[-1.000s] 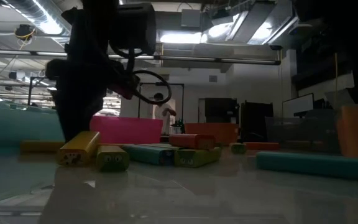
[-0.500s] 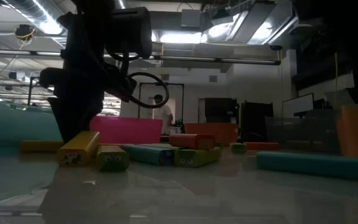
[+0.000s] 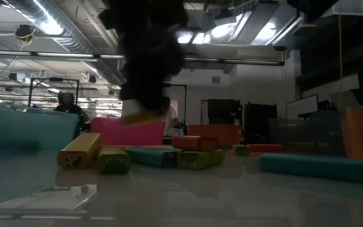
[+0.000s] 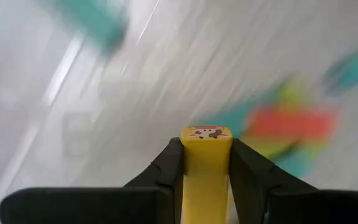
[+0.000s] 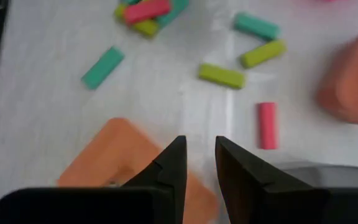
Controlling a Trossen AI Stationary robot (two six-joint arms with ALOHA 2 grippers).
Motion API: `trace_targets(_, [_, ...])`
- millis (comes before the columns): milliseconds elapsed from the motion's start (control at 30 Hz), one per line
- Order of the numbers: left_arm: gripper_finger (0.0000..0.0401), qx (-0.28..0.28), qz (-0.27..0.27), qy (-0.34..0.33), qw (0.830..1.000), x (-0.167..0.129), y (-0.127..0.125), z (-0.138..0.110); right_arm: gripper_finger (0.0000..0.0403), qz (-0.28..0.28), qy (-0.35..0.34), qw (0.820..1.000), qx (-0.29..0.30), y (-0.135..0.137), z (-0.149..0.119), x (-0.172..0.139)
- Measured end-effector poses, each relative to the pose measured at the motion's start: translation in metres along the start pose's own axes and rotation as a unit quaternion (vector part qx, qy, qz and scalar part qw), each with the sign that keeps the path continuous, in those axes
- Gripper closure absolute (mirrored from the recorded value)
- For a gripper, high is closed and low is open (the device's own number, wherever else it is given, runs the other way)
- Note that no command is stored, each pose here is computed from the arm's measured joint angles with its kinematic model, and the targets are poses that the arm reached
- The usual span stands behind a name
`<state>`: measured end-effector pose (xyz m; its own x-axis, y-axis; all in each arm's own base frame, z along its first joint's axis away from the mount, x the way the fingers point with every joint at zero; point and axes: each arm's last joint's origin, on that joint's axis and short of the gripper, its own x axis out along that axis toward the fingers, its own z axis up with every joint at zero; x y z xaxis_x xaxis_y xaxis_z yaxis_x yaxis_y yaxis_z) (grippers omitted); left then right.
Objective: Sort blocks
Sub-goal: Put the yellow block into the gray bin
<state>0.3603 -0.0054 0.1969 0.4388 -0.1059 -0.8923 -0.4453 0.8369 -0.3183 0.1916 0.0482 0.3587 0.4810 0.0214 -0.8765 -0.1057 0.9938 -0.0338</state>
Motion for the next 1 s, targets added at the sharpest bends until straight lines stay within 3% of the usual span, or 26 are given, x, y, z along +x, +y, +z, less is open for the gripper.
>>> trace_targets(100, [0.0324,-0.011,-0.042,-0.082,0.996,-0.013,-0.003,0.030,0.0317,-0.029,-0.025,0.999,0.026,-0.004,-0.002,-0.014])
trace_targets(200, [0.0316,-0.032,-0.105,-0.201,0.973,-0.027,-0.006,0.060,0.0317,-0.058,-0.042,0.994,0.077,-0.006,-0.005,-0.019])
trace_targets(333, [0.0312,-0.055,-0.167,-0.382,0.907,-0.045,-0.009,0.093,0.0317,-0.092,-0.050,0.987,0.124,-0.009,-0.006,-0.020])
trace_targets(433, [0.0315,-0.050,-0.174,-0.471,0.863,-0.043,-0.006,0.108,0.0317,-0.102,-0.056,0.985,0.126,-0.009,-0.005,-0.020])
trace_targets(533, [0.0314,-0.041,-0.170,-0.517,0.838,-0.027,-0.002,0.116,0.0317,-0.103,-0.058,0.985,0.126,-0.009,-0.005,-0.020])
trace_targets(600, [0.0310,-0.034,-0.162,-0.535,0.828,-0.016,0.001,0.124,0.0317,-0.103,-0.058,0.985,0.126,-0.009,-0.005,-0.020])
trace_targets(867, [0.0306,0.006,-0.123,-0.539,0.833,0.046,0.000,0.163,0.0317,-0.102,-0.060,0.985,0.126,-0.009,-0.004,-0.020])
trace_targets(1000, [0.0305,0.022,-0.115,-0.555,0.824,0.068,0.000,0.183,0.0317,-0.101,-0.060,0.985,0.126,-0.009,-0.004,-0.020])
